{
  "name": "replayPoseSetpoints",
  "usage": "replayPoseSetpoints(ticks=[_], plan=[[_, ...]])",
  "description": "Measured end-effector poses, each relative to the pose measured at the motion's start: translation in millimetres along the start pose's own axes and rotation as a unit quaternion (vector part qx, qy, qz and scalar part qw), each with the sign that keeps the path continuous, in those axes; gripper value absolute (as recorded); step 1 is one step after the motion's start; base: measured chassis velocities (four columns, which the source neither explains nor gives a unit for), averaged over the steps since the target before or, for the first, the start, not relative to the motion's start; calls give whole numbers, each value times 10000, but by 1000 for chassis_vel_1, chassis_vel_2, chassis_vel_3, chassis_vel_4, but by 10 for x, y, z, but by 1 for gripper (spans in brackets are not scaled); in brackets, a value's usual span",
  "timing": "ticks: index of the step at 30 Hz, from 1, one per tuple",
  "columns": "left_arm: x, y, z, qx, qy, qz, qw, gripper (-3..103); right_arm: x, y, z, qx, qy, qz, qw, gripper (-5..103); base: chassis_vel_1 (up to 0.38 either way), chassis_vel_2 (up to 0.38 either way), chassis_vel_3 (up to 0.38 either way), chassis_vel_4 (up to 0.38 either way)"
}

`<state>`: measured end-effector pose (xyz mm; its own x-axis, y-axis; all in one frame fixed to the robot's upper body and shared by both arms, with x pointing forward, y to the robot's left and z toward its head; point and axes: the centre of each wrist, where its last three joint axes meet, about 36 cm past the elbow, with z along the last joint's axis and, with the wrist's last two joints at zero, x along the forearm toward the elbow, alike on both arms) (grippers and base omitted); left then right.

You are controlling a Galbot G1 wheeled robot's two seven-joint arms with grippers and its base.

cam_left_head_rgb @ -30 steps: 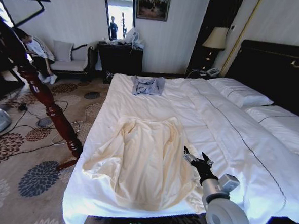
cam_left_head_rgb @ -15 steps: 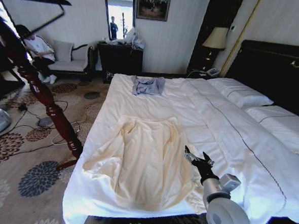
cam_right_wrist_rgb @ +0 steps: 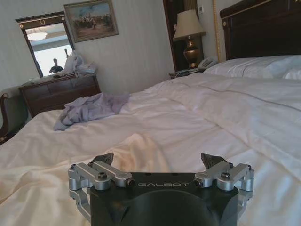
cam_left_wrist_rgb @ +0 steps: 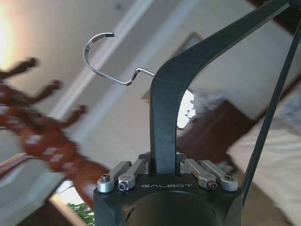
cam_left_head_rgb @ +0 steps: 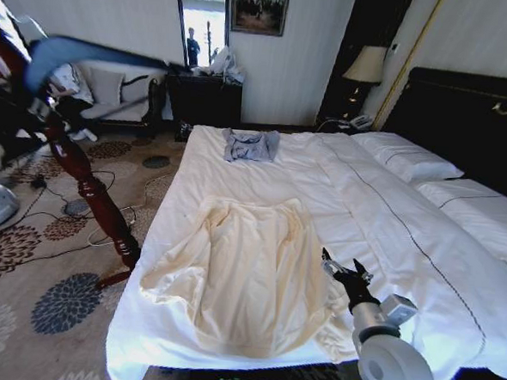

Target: Pick up the clothes from the bed and hang them on the clothes hanger.

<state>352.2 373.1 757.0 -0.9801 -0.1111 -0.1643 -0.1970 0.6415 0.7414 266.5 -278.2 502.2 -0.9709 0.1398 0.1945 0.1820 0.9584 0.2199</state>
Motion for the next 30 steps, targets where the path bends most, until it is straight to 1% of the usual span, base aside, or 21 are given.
replayPoseSetpoints(ticks=[1,3,4,5,6,8,9,11,12,14,15,17,18,19,22,24,25,26,28,29,30], plan=[[0,0,0,0,0,0,10000,23,0,0,0,0,0,0,10000,100,0,0,0,0],[-29,-73,42,-20,-26,251,9997,23,-14,-37,-20,15,-20,34,10000,100,0,0,0,0],[-61,-138,96,3,-46,512,9987,23,-24,-66,-31,35,-35,64,10000,100,0,0,0,0],[-91,-173,139,32,-70,689,9976,23,-29,-79,-37,48,-45,77,9999,100,0,0,0,0],[-91,-173,139,32,-70,689,9976,23,-29,-79,-37,48,-45,77,9999,100,0,0,0,0],[-158,-219,217,61,-101,990,9950,23,-36,-101,-48,66,-60,97,9999,100,0,0,0,0],[-158,-219,217,61,-101,990,9950,23,-36,-101,-48,66,-60,97,9999,100,0,0,0,0],[-250,-253,306,58,-164,1289,9915,23,-46,-133,-67,92,-80,120,9999,100,0,0,0,0],[-388,-269,429,-17,-164,1539,9880,23,-70,-190,-92,159,-123,174,9996,100,0,0,0,0],[-504,-300,535,-67,-97,1763,9843,23,-102,-241,-117,216,-168,219,9994,100,0,0,0,0],[-504,-300,535,-67,-97,1763,9843,23,-102,-241,-117,216,-168,219,9994,100,0,0,0,0],[-602,-367,660,-71,-47,2048,9788,23,-145,-281,-153,256,-217,231,9992,100,0,0,0,0],[-620,-386,699,-62,-32,2132,9770,23,-160,-288,-159,262,-227,229,9991,100,0,0,0,0],[-620,-386,699,-62,-32,2132,9770,23,-160,-288,-159,262,-227,229,9991,100,0,0,0,0],[-665,-463,854,133,61,2451,9694,23,-206,-285,-144,235,-223,215,9992,100,0,0,0,0],[-672,-472,879,175,84,2485,9684,23,-208,-277,-134,216,-214,210,9993,100,0,0,0,0],[-681,-479,903,260,114,2522,9673,23,-210,-263,-117,186,-199,204,9994,100,0,0,0,0],[-691,-484,915,442,164,2582,9649,23,-215,-246,-90,153,-176,203,9995,100,0,0,0,0],[-720,-482,933,665,240,2639,9620,23,-227,-223,-51,124,-142,198,9996,100,0,0,0,0],[-735,-488,945,728,286,2647,9612,23,-232,-214,-40,116,-132,191,9997,100,0,0,0,0],[-735,-488,945,728,286,2647,9612,23,-232,-214,-40,116,-132,191,9997,100,0,0,0,0]])
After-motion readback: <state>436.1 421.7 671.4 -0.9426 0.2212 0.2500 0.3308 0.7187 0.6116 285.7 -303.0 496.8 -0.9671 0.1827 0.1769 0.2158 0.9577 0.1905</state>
